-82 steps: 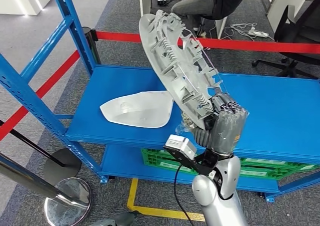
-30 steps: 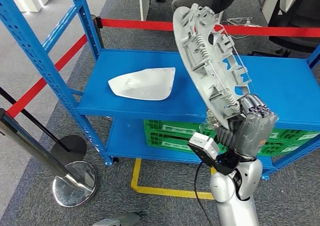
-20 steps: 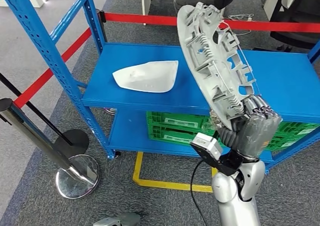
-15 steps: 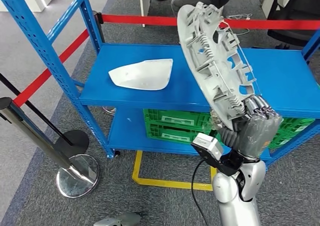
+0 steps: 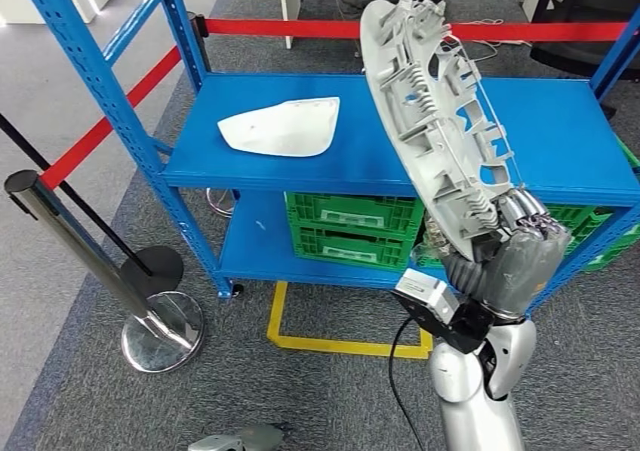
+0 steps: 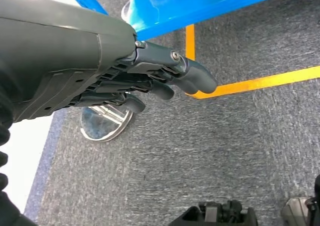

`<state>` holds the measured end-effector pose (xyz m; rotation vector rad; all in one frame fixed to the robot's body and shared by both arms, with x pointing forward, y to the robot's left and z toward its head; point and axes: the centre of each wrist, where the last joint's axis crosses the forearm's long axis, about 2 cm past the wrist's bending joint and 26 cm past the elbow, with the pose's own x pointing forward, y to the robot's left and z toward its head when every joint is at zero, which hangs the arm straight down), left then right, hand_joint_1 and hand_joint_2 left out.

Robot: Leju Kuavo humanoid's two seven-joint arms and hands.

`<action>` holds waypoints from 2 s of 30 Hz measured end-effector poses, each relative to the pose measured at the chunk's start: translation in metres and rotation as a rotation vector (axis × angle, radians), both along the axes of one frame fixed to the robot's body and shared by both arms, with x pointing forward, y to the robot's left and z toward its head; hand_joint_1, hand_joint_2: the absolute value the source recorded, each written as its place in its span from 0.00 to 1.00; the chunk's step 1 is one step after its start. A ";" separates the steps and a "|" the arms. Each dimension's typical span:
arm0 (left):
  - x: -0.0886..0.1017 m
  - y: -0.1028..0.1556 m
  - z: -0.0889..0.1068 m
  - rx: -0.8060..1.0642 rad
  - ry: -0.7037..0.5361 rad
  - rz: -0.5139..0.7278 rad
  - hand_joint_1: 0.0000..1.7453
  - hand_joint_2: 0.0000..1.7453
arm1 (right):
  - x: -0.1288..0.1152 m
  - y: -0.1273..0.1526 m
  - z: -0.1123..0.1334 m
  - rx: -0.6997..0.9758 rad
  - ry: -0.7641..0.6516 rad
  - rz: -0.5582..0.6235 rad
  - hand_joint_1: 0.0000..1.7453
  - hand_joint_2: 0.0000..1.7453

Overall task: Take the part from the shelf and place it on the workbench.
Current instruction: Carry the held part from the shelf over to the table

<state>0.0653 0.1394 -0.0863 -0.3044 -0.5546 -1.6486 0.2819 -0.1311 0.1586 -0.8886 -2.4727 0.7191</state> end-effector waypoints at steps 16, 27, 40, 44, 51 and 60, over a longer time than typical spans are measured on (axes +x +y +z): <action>0.001 -0.003 0.001 0.003 0.014 -0.073 0.00 1.00 | 0.001 -0.009 -0.004 0.012 0.016 -0.027 1.00 1.00; 0.002 -0.002 0.001 0.003 0.015 -0.071 0.00 1.00 | 0.002 -0.016 -0.007 0.019 0.025 -0.051 1.00 1.00; 0.002 -0.005 0.002 -0.003 0.011 -0.112 0.00 1.00 | 0.002 -0.017 -0.015 0.050 0.057 -0.044 1.00 1.00; 0.001 -0.005 0.002 -0.003 0.015 -0.115 0.00 1.00 | 0.002 -0.017 -0.016 0.048 0.063 -0.044 1.00 1.00; 0.001 -0.005 0.002 -0.002 0.015 -0.121 0.00 1.00 | 0.002 -0.019 -0.019 0.047 0.071 -0.049 1.00 1.00; 0.002 -0.005 0.002 0.000 0.022 -0.145 0.00 1.00 | 0.003 -0.022 -0.020 0.048 0.065 -0.048 1.00 1.00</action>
